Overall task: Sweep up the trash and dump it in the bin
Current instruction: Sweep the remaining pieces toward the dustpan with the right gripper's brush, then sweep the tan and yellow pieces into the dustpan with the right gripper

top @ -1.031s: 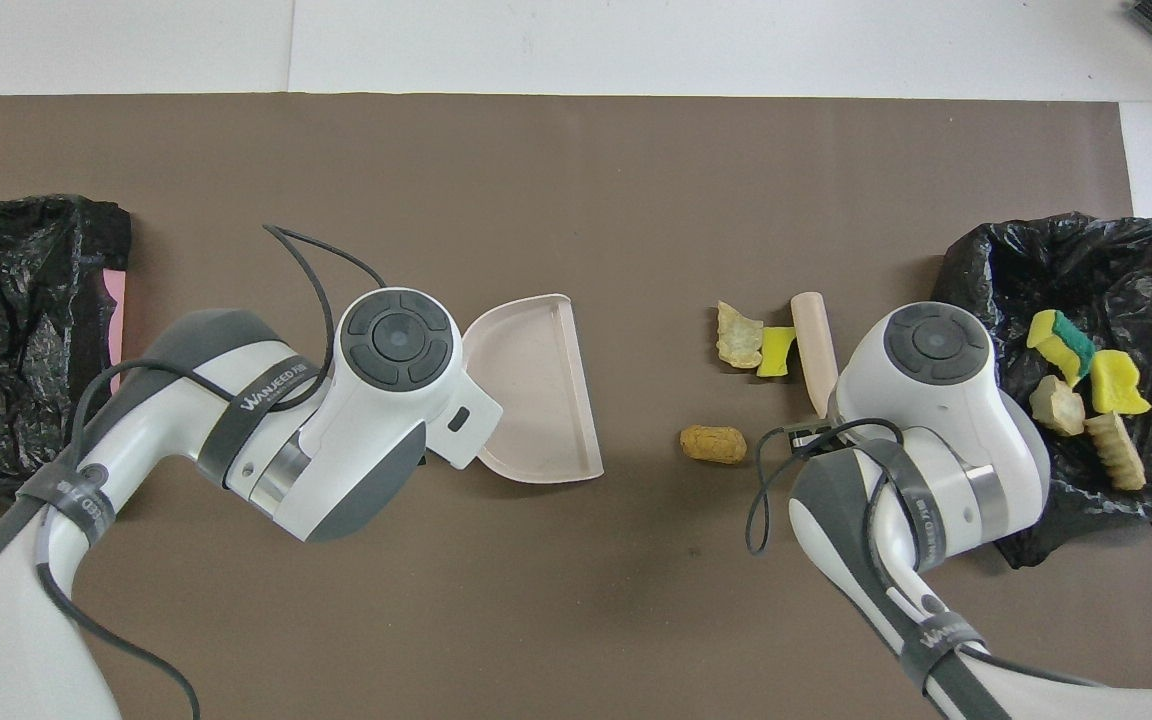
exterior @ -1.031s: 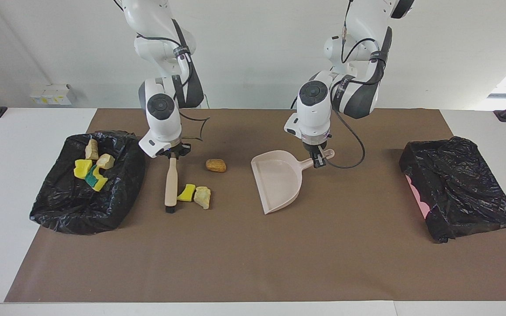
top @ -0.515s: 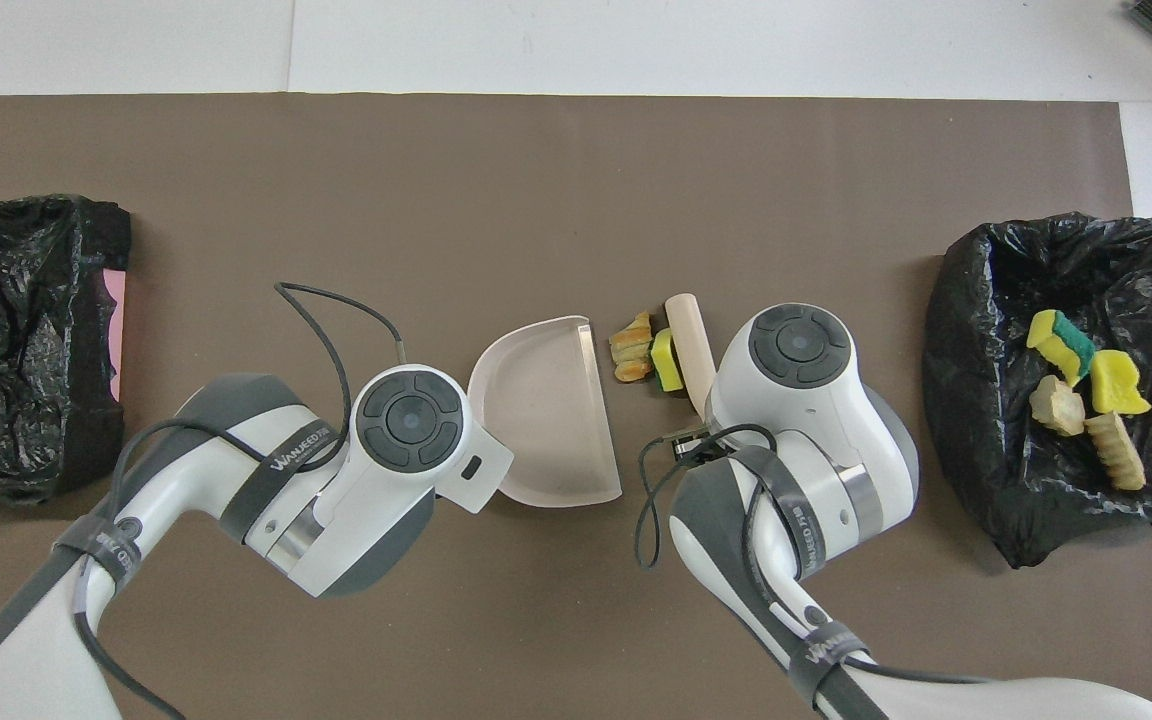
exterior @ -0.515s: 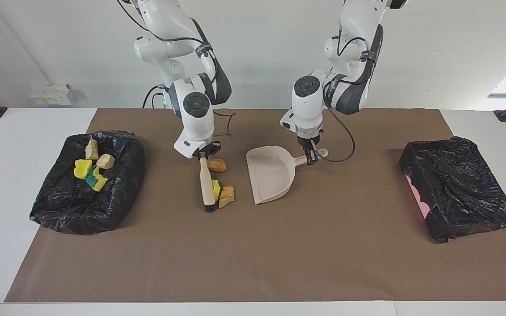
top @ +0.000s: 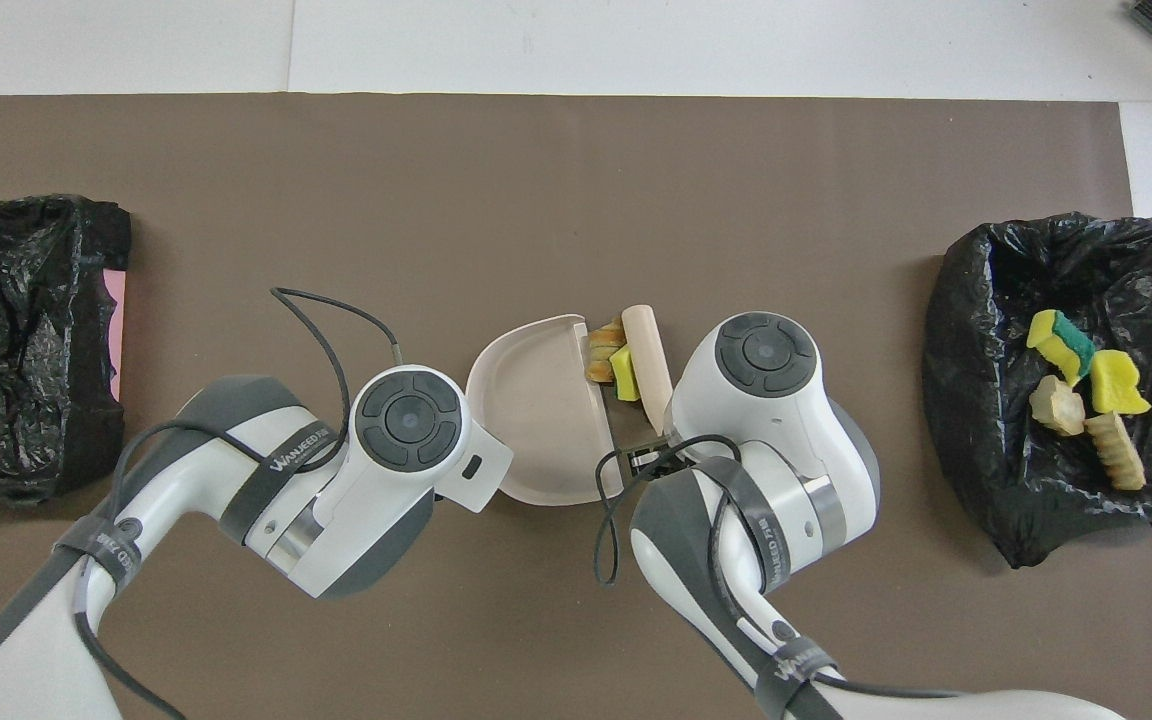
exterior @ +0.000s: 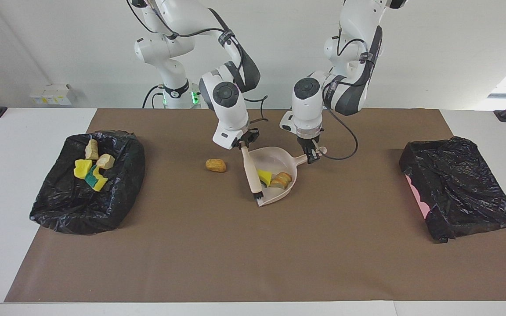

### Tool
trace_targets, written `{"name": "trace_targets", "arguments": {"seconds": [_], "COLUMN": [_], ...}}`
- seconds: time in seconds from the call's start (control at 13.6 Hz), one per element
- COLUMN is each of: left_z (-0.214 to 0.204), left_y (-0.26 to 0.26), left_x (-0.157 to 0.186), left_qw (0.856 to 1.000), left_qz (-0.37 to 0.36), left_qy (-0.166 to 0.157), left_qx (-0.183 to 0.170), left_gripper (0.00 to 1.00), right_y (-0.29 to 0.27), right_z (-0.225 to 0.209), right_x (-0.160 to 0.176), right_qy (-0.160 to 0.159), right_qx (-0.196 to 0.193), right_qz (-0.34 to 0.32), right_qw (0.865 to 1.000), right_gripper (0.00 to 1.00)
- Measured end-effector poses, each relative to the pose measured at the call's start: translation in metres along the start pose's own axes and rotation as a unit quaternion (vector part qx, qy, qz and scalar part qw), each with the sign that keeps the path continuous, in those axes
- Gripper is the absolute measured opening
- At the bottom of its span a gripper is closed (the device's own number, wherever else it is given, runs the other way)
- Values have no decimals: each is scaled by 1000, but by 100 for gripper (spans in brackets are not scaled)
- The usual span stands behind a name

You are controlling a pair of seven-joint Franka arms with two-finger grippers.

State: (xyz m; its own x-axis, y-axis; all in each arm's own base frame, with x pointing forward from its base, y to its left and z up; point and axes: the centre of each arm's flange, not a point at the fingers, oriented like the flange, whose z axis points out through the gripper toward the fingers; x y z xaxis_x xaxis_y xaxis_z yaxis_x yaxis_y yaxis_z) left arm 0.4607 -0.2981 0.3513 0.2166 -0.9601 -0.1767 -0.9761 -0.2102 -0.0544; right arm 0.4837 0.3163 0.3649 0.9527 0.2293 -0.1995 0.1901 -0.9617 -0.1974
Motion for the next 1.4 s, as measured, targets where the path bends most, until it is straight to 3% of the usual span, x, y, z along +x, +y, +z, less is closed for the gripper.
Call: {"name": "trace_targets", "arguments": {"seconds": [0.22, 0.44, 0.66, 0.88, 1.1, 1.4], "left_z": [0, -1, -2, -9, -8, -6], "left_y": [0, 1, 6, 21, 29, 30], "left_x": [0, 0, 4, 17, 19, 18], "left_qw": [1000, 1000, 1000, 1000, 1000, 1000], "left_qz": [-1, 0, -1, -4, -1, -1], "left_qy": [0, 0, 0, 2, -1, -3], "left_qx": [0, 1, 2, 8, 10, 9], "left_gripper": [31, 31, 31, 31, 31, 31], "right_y": [18, 82, 137, 172, 176, 142], "right_z": [-16, -55, -73, -49, -17, 15], "right_x": [3, -4, -30, -69, -107, -113], "right_qy": [-10, -33, -61, -81, -76, -63], "right_qx": [3, -3, -49, -60, -68, -83], "right_qz": [16, 63, 92, 122, 139, 127], "right_qw": [1000, 997, 993, 987, 985, 986], "right_gripper": [26, 26, 26, 26, 26, 26]}}
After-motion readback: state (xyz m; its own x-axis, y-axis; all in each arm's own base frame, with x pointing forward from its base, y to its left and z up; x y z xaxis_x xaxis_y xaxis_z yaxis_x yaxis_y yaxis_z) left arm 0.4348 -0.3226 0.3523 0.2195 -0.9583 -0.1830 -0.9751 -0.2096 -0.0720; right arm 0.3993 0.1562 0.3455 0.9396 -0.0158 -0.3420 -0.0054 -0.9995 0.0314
